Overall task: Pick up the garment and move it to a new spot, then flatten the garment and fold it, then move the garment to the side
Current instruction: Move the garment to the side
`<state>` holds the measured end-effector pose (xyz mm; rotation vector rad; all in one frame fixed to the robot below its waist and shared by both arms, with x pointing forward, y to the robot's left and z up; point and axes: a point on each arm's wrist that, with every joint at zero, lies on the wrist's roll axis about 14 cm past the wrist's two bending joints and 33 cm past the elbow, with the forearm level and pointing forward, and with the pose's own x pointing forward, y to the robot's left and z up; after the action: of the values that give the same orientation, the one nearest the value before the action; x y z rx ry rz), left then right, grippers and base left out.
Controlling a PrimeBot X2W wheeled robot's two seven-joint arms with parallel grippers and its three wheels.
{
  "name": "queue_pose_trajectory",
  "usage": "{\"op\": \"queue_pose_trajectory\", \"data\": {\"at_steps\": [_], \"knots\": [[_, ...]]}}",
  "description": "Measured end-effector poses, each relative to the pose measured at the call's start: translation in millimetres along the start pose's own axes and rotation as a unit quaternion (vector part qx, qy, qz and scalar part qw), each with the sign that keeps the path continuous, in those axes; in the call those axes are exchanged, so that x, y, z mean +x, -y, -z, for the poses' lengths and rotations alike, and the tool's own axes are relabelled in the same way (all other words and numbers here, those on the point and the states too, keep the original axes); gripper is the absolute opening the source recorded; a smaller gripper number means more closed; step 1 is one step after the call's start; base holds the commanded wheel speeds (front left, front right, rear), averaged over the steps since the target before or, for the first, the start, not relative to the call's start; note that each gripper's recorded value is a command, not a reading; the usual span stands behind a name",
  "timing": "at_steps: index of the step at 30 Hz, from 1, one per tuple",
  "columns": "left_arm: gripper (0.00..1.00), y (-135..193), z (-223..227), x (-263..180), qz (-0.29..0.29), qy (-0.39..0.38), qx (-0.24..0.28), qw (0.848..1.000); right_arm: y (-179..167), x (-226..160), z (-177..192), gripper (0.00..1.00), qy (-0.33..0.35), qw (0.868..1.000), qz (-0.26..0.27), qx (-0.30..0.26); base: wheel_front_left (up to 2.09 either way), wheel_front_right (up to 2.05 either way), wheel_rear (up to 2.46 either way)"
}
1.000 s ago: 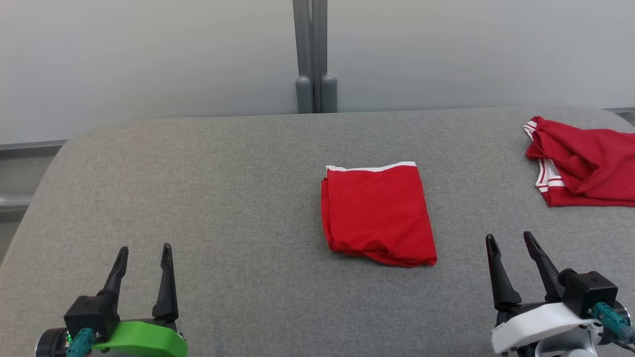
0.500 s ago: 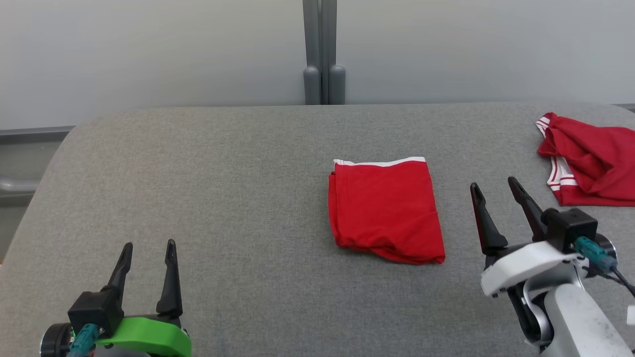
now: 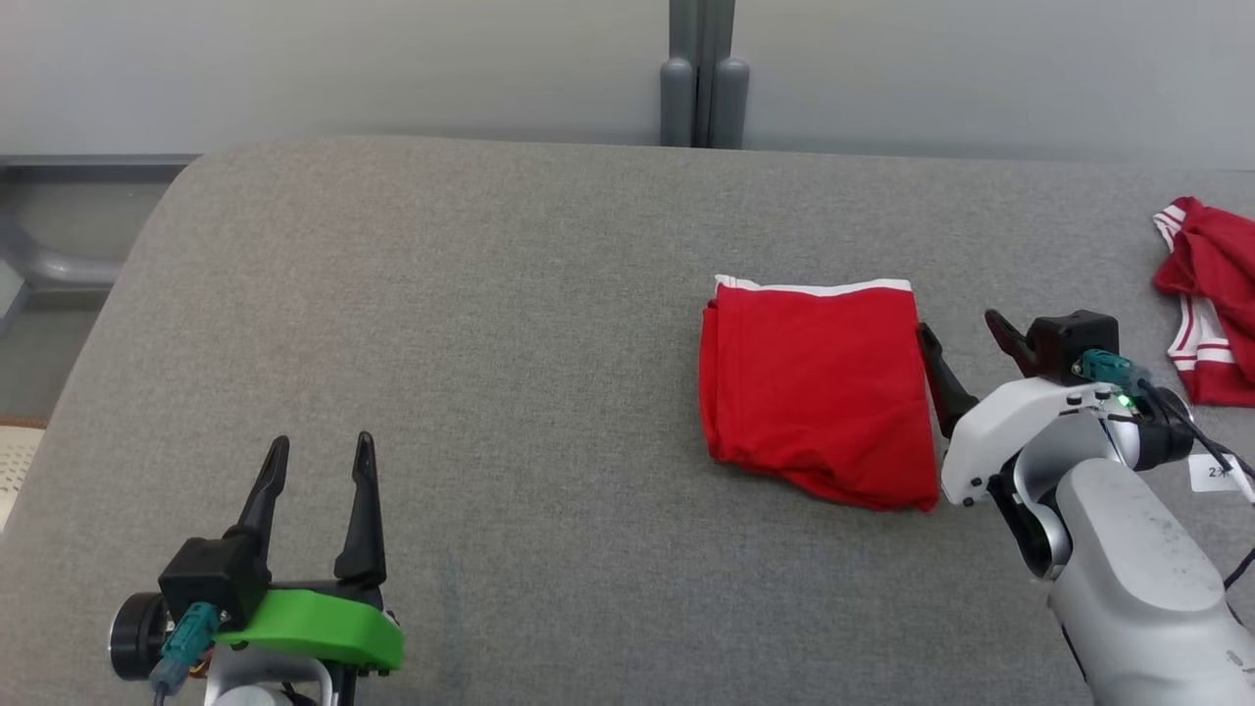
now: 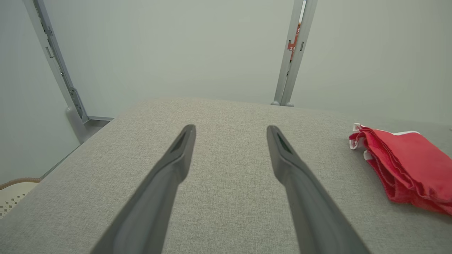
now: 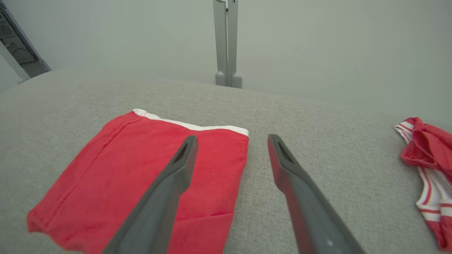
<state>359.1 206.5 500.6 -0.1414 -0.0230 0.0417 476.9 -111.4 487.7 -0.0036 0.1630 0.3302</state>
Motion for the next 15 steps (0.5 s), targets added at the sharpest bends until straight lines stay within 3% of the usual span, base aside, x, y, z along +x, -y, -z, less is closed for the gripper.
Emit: {"op": "queue_pose_trajectory", "data": {"at_steps": [15], "knots": [[1.00, -14.1, 19.1, 11.5, -0.022, -0.022, 0.003, 1.000, -14.4, 24.8, 93.6, 1.00, -0.146, 0.988, -0.002, 0.055, 0.00, 0.00, 0.00]]}}
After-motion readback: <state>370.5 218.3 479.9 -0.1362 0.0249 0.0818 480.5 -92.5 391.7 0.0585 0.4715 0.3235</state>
